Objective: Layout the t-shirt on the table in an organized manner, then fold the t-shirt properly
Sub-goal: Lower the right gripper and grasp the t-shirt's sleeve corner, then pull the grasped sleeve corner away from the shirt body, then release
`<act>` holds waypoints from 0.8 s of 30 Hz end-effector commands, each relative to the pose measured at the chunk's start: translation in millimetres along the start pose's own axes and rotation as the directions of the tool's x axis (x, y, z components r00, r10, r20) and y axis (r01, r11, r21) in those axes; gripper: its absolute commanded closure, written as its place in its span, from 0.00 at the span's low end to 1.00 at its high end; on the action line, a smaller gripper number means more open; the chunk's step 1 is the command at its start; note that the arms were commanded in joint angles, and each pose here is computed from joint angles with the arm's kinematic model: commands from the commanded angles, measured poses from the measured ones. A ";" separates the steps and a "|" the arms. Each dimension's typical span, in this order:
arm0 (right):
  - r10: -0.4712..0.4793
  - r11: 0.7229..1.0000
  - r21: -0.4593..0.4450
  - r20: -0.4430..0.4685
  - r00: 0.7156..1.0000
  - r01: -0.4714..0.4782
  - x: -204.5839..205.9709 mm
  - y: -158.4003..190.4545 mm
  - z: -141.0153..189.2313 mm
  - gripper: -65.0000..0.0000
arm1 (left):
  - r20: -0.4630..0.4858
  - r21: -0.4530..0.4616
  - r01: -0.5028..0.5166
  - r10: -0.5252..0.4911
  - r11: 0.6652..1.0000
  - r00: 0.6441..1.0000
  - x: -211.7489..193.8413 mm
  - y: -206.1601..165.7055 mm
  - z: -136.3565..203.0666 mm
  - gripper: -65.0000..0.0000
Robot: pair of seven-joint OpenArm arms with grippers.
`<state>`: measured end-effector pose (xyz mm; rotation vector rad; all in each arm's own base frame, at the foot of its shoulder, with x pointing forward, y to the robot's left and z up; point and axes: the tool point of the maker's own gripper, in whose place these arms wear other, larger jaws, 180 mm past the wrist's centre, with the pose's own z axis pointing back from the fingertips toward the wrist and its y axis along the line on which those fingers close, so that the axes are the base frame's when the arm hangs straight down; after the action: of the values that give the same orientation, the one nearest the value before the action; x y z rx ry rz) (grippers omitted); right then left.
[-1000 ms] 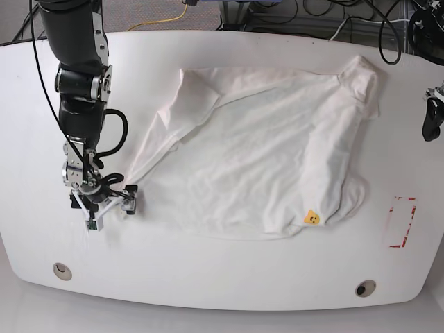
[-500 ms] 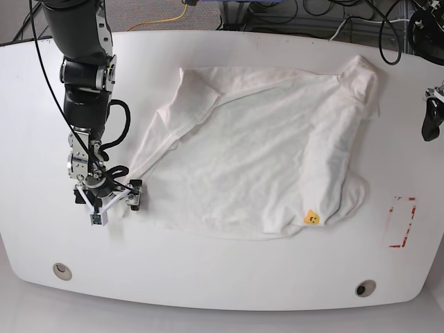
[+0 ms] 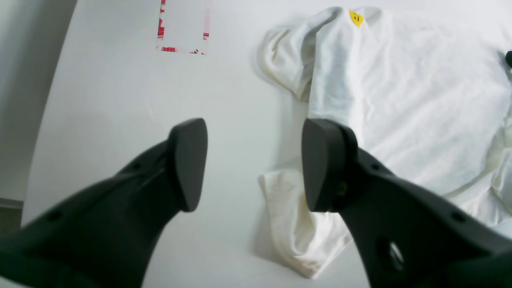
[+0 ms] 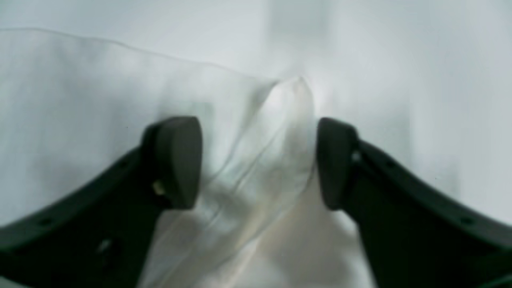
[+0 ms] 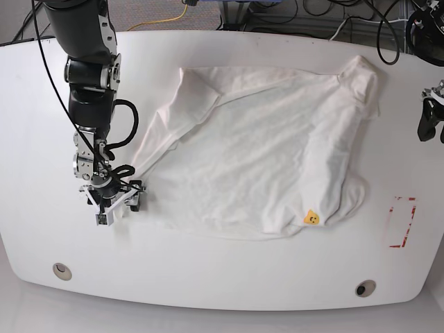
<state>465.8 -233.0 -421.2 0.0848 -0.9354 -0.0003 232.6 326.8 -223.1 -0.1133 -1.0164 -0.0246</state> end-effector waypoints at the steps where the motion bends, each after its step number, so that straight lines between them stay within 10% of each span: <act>1: -0.003 1.000 0.004 0.048 0.999 0.003 22.1 -1.7 0.3 0.66 | 0.038 -0.016 0.028 -0.028 0.999 0.999 13.2 -4.3 0.6 0.46; 5: 0.002 1.000 0.000 0.042 0.999 -0.002 20.5 -3.7 0.8 1.00 | 0.033 -0.025 0.029 -0.028 0.999 0.999 12.3 -6.8 -1.3 0.46; 24: -0.006 0.991 -0.134 -0.004 1.000 0.005 -38.1 -53.1 71.0 1.00 | -0.019 -0.077 0.111 -0.113 0.991 0.993 13.4 -35.8 -40.6 0.46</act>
<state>391.4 -280.9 -424.3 0.0003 -0.9177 -0.0750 263.7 290.9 -242.1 -0.1277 -0.9507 -0.1455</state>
